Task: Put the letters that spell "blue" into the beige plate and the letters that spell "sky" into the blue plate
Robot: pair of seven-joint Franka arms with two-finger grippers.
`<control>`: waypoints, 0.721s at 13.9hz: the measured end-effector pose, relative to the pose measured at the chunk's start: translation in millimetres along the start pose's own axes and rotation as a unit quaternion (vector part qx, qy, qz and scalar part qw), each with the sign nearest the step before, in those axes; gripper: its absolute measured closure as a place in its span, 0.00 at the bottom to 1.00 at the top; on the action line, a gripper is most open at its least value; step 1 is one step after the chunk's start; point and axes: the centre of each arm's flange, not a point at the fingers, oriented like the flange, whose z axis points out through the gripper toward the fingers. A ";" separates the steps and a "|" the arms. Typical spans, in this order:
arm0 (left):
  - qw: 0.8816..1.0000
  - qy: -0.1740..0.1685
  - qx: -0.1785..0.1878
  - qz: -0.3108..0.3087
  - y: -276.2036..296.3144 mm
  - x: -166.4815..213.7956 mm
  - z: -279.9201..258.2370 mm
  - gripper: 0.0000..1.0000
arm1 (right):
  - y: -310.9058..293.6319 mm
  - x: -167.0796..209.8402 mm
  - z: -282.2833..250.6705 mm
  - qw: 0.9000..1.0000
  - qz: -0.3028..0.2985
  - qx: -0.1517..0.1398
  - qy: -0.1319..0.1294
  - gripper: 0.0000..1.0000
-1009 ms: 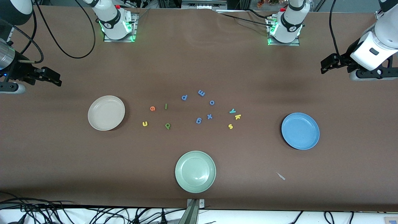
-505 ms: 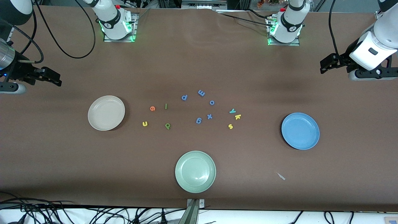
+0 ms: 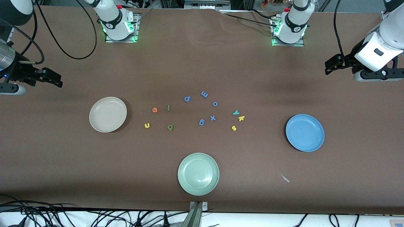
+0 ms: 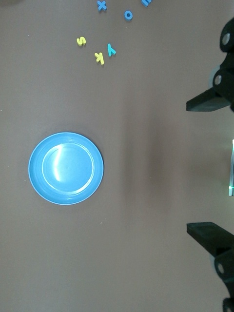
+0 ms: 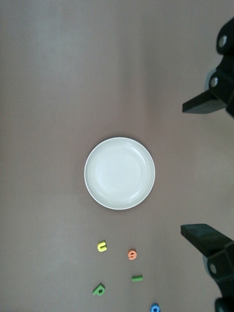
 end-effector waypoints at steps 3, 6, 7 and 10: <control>1.000 -0.001 0.000 -0.001 -1.0 0.8 1.1 0.00 | 0.0 0.0 0.0 1.000 0.000 0.000 0.000 0.00; 1.000 -0.002 0.000 -0.001 -0.9 1.1 1.7 0.00 | 0.0 0.0 0.0 1.000 0.000 0.000 0.000 0.00; 1.000 -0.002 0.000 -0.001 -0.9 1.2 1.8 0.00 | 0.0 0.0 0.0 1.000 0.000 0.000 0.000 0.00; 1.000 -0.002 0.000 0.000 0.3 0.9 1.9 0.00 | -0.1 -0.3 0.2 1.000 0.000 0.000 -0.001 0.00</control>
